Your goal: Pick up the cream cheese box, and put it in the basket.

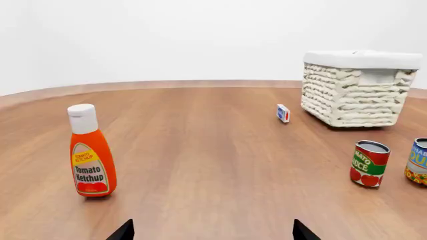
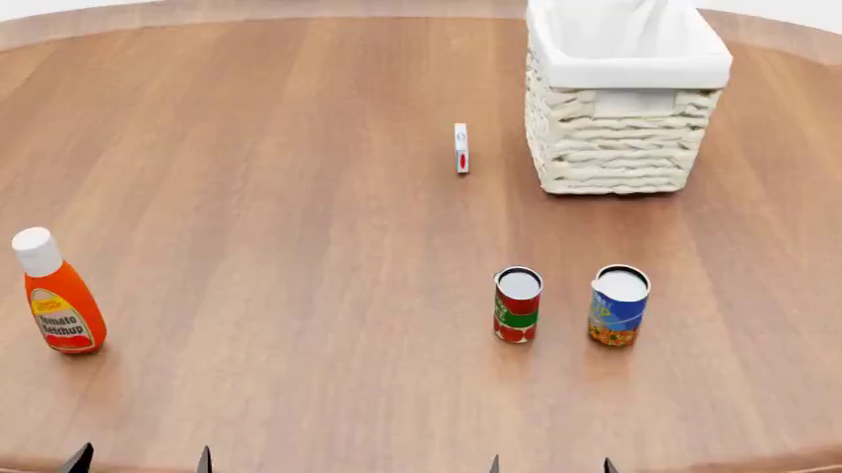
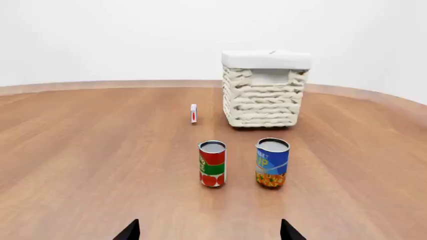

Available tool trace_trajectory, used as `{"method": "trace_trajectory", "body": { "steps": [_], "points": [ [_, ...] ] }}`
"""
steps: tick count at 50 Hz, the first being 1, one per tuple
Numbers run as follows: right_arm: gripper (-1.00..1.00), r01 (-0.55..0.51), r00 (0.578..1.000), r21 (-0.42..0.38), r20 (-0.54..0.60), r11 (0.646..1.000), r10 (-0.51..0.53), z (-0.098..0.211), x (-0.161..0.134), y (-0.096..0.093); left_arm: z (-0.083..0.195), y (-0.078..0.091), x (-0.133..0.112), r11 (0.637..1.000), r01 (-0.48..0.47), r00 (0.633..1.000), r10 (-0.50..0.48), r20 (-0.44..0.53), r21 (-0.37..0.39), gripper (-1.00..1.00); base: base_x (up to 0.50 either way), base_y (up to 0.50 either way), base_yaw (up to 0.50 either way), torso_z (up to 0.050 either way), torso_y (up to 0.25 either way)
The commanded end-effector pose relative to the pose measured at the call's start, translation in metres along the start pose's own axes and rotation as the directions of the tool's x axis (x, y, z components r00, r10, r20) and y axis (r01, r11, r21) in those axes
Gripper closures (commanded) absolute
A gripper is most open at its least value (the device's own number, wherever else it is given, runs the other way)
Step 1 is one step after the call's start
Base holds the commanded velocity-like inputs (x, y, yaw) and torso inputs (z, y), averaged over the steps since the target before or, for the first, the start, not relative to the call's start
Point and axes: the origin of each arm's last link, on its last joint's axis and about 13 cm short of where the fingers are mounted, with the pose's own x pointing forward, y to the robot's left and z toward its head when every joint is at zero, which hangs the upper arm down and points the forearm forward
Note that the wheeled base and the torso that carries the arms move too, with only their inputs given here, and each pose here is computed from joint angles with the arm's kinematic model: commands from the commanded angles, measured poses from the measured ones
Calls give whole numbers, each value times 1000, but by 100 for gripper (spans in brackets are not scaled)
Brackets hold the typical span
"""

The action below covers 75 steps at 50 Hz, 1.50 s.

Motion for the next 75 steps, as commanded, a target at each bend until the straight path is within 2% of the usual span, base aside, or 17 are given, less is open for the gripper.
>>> {"method": "trace_trajectory", "body": {
  "steps": [1, 2, 4, 5, 11, 12, 14, 16, 47, 75],
  "points": [
    [-100, 0, 1000, 0, 0, 1000, 0, 0, 0, 0, 0, 0, 0, 1000, 0, 1000, 0, 0, 10, -100, 0, 0, 0, 0, 0],
    [-100, 1, 1000, -35, -9, 999, -1, -3, 0, 2, -1, 0, -2, 999, 30, 999, -30, 25, -26, -100, 0, 0, 0, 0, 0],
    [-100, 1, 1000, -21, -1, 1000, -1, -4, 0, 3, -2, -2, -5, 1000, 12, 1000, -12, 22, 9, -100, 0, 0, 0, 0, 0],
    [-100, 8, 999, -38, 44, 999, -6, -3, -2, 3, -2, -3, -5, 1000, 17, 1000, -17, 22, 12, -100, 0, 0, 0, 0, 0],
    [-100, -2, 999, -83, 52, 997, 6, -7, -6, 7, -3, -1, -9, 999, 34, 999, -34, 20, -13, -100, 0, 0, 0, 0, 0],
    [-100, -4, 999, -71, 38, 997, 6, -9, -6, 8, -4, -1, -8, 1000, 10, 1000, -10, 22, -5, -100, 0, 0, 0, 0, 0],
    [-100, -26, 999, -56, 42, 998, 29, -11, -6, 7, -4, -1, -8, 1000, 18, 1000, -17, 17, -13, -100, 109, -37, 0, 0, 0],
    [-100, -26, 999, -79, 43, 997, 29, -13, -6, 8, -5, -1, -8, 1000, 22, 1000, -22, 13, -8, -100, 381, -225, 0, 0, 0],
    [-100, -44, 999, -81, 20, 996, 46, -20, -6, 11, -11, -4, -7, 1000, 20, 1000, -21, -12, -9, -100, 453, -189, 0, 0, 0],
    [-100, -65, 997, -91, 26, 994, 68, -21, -9, 13, -12, 0, -6, 1000, 8, 1000, -9, -23, -23, -100, 474, -327, 0, 0, 0]
  ]
}}
